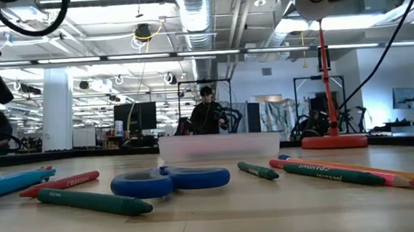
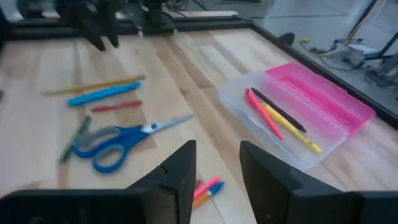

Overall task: Pick & place school supplies into a supply box
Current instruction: Put the yellow pencil into the pink supply box

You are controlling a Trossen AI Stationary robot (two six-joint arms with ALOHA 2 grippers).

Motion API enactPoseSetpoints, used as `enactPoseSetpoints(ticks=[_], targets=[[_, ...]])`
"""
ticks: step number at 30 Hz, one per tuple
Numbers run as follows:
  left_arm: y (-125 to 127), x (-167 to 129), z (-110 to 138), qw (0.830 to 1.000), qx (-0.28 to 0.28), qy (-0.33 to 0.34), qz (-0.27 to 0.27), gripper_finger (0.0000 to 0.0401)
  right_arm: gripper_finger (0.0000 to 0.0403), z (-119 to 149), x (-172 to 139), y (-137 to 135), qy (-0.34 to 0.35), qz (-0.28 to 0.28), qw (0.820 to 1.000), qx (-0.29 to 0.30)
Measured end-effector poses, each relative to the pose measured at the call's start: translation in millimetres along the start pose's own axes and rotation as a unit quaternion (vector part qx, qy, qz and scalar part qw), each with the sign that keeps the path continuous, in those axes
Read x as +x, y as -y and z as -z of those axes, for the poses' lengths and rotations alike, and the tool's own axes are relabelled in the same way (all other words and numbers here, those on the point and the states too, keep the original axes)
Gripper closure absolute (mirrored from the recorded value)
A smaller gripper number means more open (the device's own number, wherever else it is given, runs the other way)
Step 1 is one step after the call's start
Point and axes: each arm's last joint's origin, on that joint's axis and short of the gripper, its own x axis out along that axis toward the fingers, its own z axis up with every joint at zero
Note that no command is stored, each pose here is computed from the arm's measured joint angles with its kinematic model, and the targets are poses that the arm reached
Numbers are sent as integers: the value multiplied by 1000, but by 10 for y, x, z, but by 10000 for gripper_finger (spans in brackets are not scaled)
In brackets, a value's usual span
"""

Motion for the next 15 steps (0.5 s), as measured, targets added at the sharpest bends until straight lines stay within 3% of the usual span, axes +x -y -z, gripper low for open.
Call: enactPoseSetpoints(ticks=[9, 15], targets=[[39, 313, 93, 994, -53, -95, -32, 281, 285, 57, 45, 44, 11, 17, 999, -28], [40, 443, 105, 992, -60, -103, -48, 281, 285, 53, 46, 49, 16, 23, 999, -41]])
